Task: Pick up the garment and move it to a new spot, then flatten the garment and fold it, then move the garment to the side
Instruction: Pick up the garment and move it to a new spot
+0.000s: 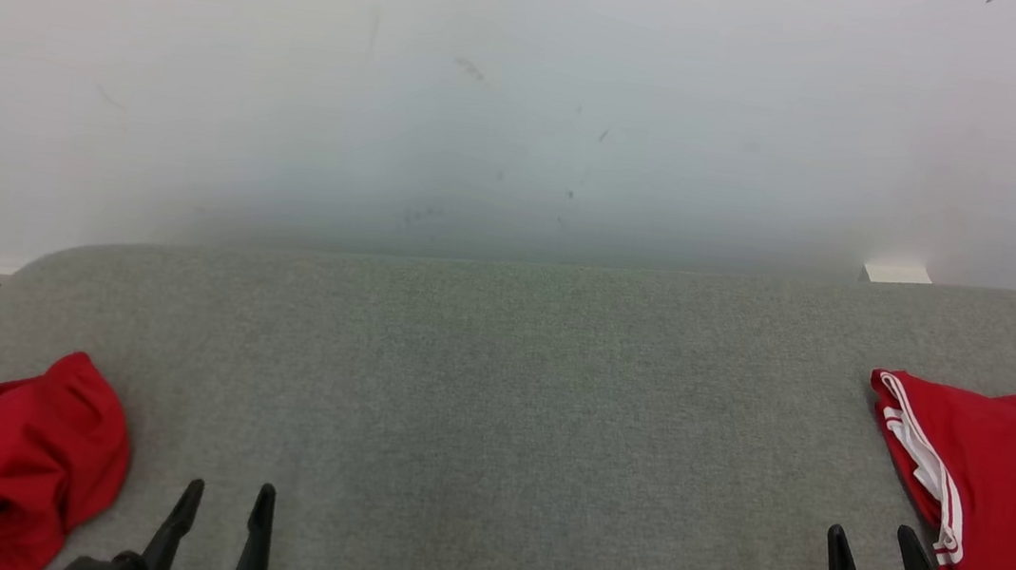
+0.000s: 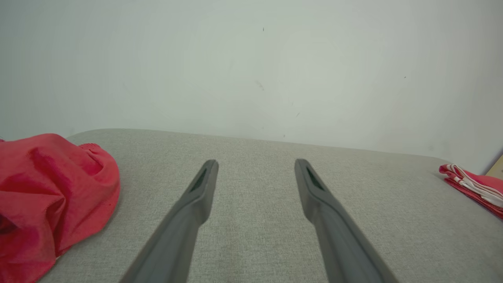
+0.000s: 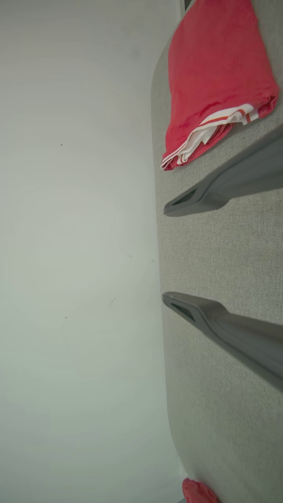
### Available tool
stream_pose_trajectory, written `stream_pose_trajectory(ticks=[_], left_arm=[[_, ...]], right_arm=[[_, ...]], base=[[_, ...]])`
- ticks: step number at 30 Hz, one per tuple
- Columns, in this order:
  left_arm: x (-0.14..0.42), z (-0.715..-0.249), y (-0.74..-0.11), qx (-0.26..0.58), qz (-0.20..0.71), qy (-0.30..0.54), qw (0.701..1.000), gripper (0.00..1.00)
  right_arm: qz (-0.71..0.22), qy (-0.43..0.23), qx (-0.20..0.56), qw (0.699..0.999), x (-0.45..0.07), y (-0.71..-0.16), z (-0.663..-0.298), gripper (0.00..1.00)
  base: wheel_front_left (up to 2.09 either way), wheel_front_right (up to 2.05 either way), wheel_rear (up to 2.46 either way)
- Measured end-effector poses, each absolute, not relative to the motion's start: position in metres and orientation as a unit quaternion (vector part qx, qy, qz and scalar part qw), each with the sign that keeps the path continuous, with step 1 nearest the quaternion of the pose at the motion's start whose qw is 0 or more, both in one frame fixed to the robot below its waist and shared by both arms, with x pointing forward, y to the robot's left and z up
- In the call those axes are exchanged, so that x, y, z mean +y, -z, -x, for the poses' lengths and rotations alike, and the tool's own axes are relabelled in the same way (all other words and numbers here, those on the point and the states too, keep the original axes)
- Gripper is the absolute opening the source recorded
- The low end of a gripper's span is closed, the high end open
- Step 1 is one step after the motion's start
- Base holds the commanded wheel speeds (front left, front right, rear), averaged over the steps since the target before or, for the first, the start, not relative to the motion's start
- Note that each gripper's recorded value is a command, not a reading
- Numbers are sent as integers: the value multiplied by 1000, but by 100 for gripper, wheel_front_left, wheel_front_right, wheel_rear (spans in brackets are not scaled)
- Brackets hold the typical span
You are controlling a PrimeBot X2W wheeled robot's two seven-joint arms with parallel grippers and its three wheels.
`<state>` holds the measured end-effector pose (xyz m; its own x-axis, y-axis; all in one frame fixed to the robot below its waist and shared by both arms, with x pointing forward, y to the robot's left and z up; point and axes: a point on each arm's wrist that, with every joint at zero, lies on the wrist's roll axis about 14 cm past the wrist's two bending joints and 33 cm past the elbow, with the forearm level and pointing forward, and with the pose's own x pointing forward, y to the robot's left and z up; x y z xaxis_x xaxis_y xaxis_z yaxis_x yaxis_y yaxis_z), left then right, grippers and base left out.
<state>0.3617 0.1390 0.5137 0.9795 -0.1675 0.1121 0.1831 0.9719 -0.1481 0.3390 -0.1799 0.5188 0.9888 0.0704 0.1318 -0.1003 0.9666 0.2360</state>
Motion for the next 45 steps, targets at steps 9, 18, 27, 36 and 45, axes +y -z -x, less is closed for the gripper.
stream_pose_trajectory(ticks=[9, 18, 27, 36, 45], left_arm=[[146, -360, -515, -53, 80, 78, 992, 100], [185, -345, -518, -63, 73, 20, 995, 100], [240, -315, -511, -59, 61, -70, 994, 100], [284, -279, -502, -52, 62, -151, 985, 100], [298, -278, -506, -57, 61, -169, 982, 100]], right_arm=[[-124, -54, -54, 989, -172, -515, -343, 100], [-134, -118, -41, 983, -126, -513, -356, 100], [-144, -202, -22, 968, -64, -511, -370, 100], [-145, -286, -3, 947, -2, -508, -373, 100], [-149, -306, -1, 940, 15, -510, -377, 100]], base=[[0, 0, 0], [0, 0, 0], [0, 0, 0], [0, 0, 0], [0, 0, 0]])
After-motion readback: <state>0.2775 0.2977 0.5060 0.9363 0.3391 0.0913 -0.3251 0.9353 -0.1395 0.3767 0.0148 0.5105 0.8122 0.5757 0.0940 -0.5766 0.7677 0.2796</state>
